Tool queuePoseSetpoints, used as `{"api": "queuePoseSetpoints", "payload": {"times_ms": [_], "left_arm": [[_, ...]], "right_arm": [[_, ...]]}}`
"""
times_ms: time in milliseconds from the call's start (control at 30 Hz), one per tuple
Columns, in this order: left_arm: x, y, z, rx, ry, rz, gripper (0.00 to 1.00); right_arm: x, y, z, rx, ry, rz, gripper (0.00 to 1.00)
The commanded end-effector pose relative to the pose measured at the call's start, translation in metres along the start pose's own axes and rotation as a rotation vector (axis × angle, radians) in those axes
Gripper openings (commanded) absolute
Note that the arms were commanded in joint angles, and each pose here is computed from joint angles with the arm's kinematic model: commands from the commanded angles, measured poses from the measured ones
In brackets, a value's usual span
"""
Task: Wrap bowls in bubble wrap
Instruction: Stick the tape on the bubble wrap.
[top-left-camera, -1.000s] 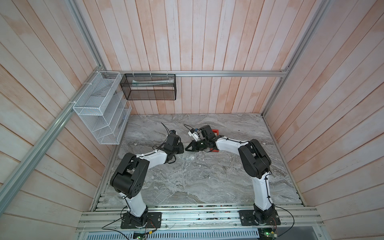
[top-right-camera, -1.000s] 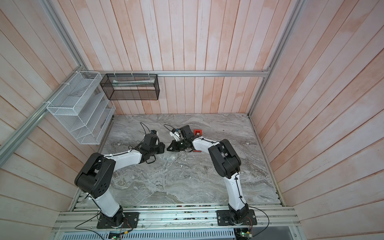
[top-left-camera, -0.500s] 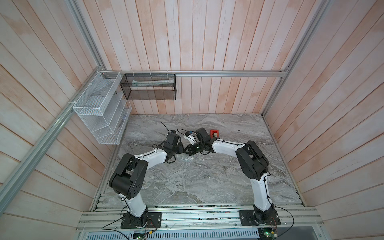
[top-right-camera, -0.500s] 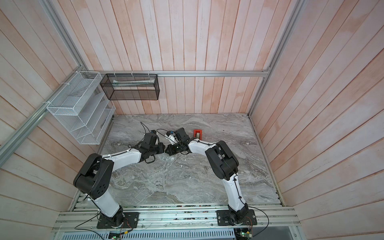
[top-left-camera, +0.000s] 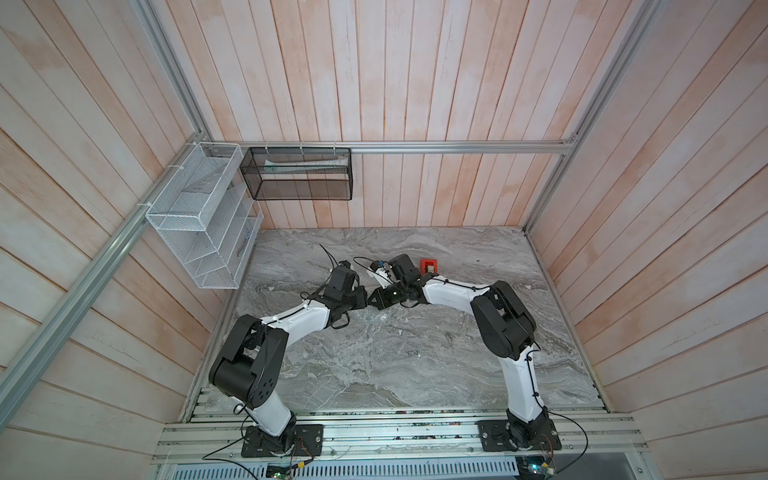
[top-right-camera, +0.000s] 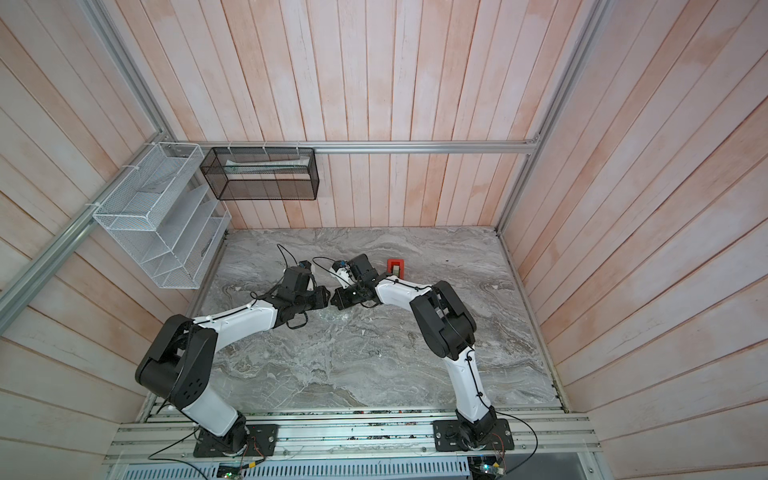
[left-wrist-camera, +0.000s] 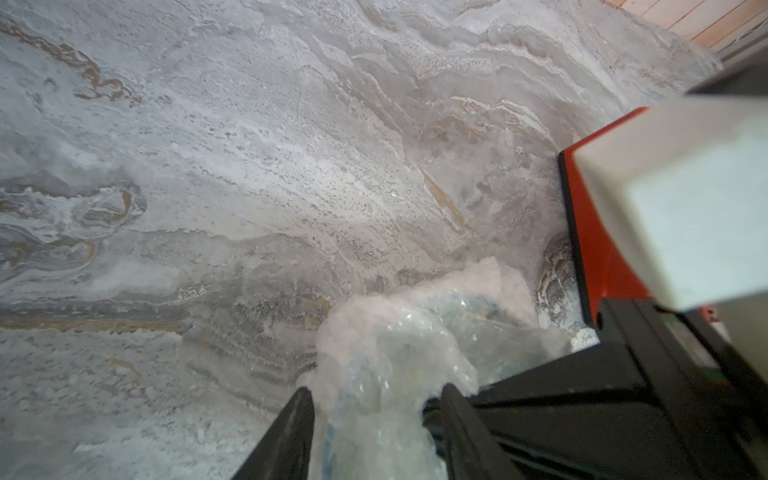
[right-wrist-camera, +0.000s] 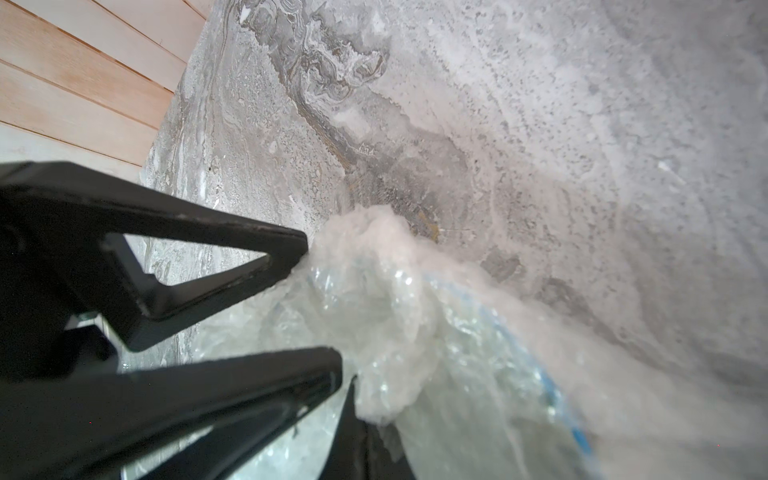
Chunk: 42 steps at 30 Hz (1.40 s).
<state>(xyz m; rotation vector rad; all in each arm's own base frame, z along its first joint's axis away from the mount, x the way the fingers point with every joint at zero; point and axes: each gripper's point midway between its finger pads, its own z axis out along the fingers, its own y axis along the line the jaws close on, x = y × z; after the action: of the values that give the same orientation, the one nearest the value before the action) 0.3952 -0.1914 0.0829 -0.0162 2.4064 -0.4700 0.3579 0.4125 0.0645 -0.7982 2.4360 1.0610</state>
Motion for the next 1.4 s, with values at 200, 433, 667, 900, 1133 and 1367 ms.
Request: {"api": "queuePoseSetpoints", "payload": {"times_ms": [200, 433, 667, 900, 1133, 1367], "left_arm": [[0.007, -0.003, 0.013, 0.044, 0.009, 0.027, 0.51], [0.009, -0.001, 0.029, 0.038, 0.035, 0.050, 0.50], [0.008, 0.016, 0.041, -0.047, 0.019, -0.010, 0.50], [0.008, 0.031, 0.046, -0.135, 0.011, -0.090, 0.51], [0.011, 0.044, 0.051, -0.220, 0.029, -0.137, 0.51], [0.026, 0.069, 0.059, -0.363, 0.091, -0.171, 0.51]], "right_arm": [[0.010, -0.016, 0.010, 0.044, 0.038, 0.022, 0.03], [0.010, -0.015, 0.009, 0.037, 0.037, 0.026, 0.02], [0.019, -0.017, 0.010, 0.037, 0.058, 0.027, 0.00], [0.038, -0.021, 0.010, 0.054, 0.101, 0.020, 0.00], [0.039, -0.027, 0.014, 0.083, 0.113, 0.029, 0.00], [0.049, -0.040, 0.017, 0.139, 0.145, 0.055, 0.00]]}}
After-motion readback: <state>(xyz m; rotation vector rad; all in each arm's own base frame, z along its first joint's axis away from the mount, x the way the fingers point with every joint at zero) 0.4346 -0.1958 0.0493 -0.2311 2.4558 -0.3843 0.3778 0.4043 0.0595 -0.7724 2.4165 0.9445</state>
